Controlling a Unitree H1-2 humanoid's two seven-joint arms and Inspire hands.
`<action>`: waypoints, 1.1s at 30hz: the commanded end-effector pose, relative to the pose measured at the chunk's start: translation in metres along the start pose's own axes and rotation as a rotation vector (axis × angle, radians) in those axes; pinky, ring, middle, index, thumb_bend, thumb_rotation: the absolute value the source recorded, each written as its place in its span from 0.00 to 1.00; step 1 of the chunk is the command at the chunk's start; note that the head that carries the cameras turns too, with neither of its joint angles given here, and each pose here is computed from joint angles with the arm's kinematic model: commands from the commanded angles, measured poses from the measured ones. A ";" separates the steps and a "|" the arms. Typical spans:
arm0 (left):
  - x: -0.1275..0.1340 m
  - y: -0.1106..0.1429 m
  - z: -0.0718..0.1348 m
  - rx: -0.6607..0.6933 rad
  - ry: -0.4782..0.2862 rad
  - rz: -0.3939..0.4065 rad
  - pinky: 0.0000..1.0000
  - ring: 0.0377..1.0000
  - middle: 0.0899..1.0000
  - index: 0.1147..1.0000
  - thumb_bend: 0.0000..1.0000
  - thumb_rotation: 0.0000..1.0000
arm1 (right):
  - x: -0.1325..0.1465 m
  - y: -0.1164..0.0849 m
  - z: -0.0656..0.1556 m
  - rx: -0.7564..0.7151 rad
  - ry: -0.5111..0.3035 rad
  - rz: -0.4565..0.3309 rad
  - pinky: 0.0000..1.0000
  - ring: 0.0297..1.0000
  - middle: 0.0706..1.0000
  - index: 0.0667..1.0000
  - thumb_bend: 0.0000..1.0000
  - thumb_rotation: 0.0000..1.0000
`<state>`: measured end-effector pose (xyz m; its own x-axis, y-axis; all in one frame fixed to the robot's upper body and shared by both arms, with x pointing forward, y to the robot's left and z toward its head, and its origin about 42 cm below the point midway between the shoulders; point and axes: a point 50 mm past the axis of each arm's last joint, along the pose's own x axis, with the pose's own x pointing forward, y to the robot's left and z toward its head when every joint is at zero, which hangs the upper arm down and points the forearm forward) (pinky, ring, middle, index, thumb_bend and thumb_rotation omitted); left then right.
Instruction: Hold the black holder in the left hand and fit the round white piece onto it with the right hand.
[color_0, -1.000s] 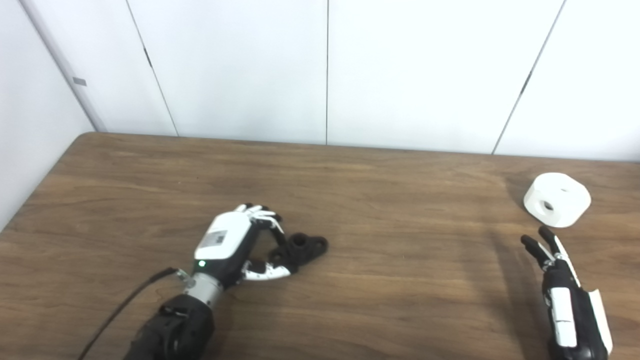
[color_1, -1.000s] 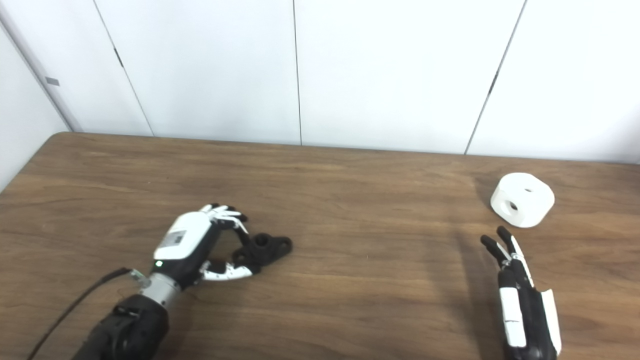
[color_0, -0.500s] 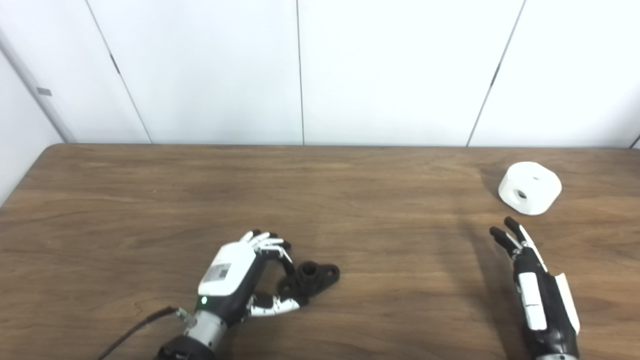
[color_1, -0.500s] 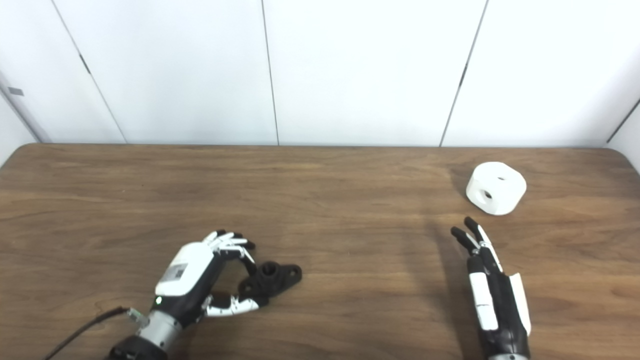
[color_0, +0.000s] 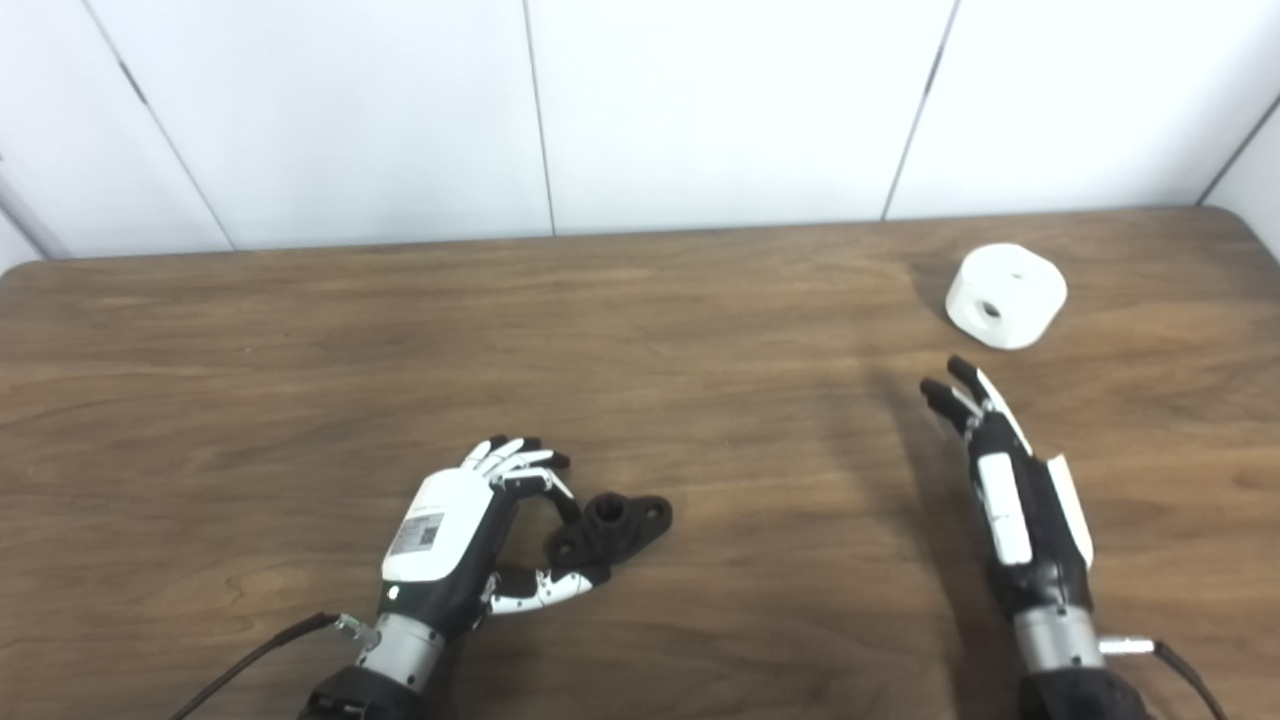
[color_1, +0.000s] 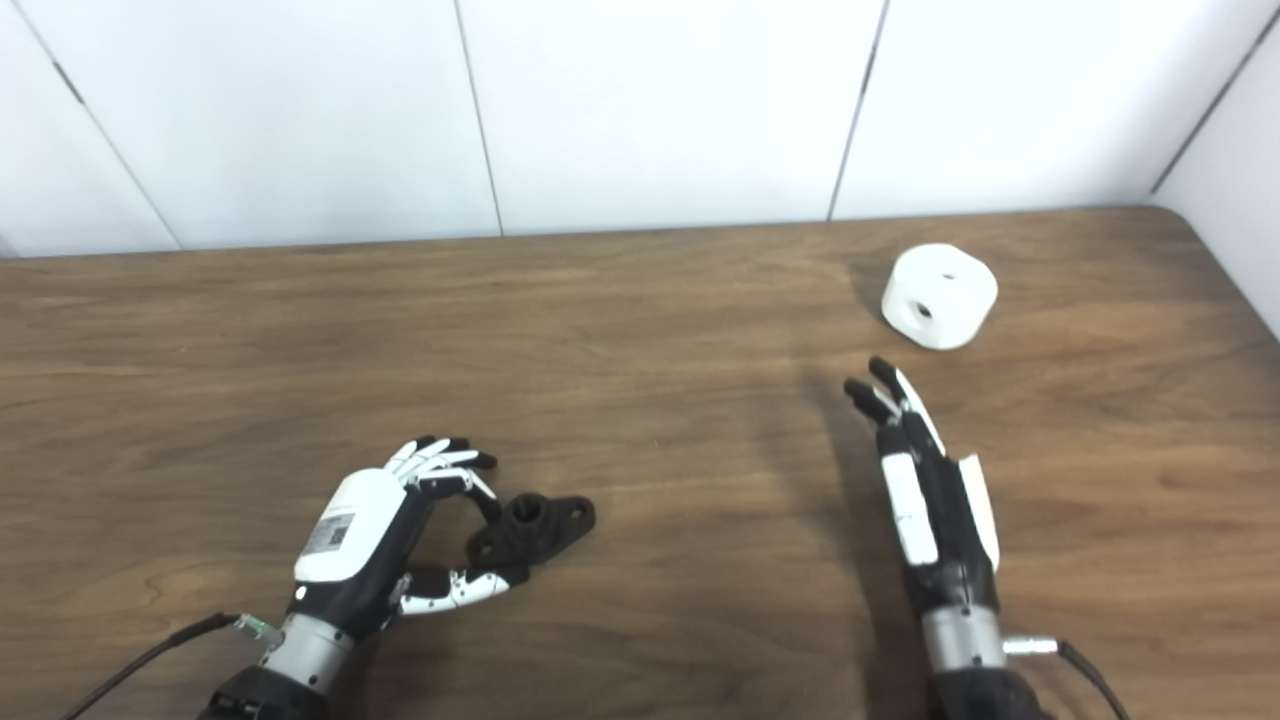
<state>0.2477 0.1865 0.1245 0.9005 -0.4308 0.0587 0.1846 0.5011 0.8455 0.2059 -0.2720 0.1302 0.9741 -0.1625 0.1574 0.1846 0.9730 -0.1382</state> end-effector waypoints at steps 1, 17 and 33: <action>-0.012 -0.017 0.007 -0.010 -0.033 -0.091 0.95 0.88 0.77 0.42 0.52 0.05 | -0.041 0.002 -0.004 0.033 0.078 -0.040 1.00 0.89 0.84 0.91 0.56 1.00; -0.012 -0.018 0.007 -0.011 -0.053 -0.111 0.95 0.88 0.77 0.42 0.52 0.05 | -0.023 -0.019 0.029 -0.039 0.013 -0.088 1.00 0.92 0.86 0.89 0.52 0.81; -0.016 -0.021 -0.009 0.010 -0.043 -0.107 0.91 0.86 0.76 0.42 0.52 0.05 | 0.035 -0.049 0.079 -0.415 -0.118 -0.194 0.88 0.89 0.87 0.88 0.65 0.58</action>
<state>0.2428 0.1902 0.1155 0.8766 -0.4744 0.0810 0.1934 0.5014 0.8434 0.2136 -0.3114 0.1995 0.9203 -0.3007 0.2504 0.3867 0.7971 -0.4637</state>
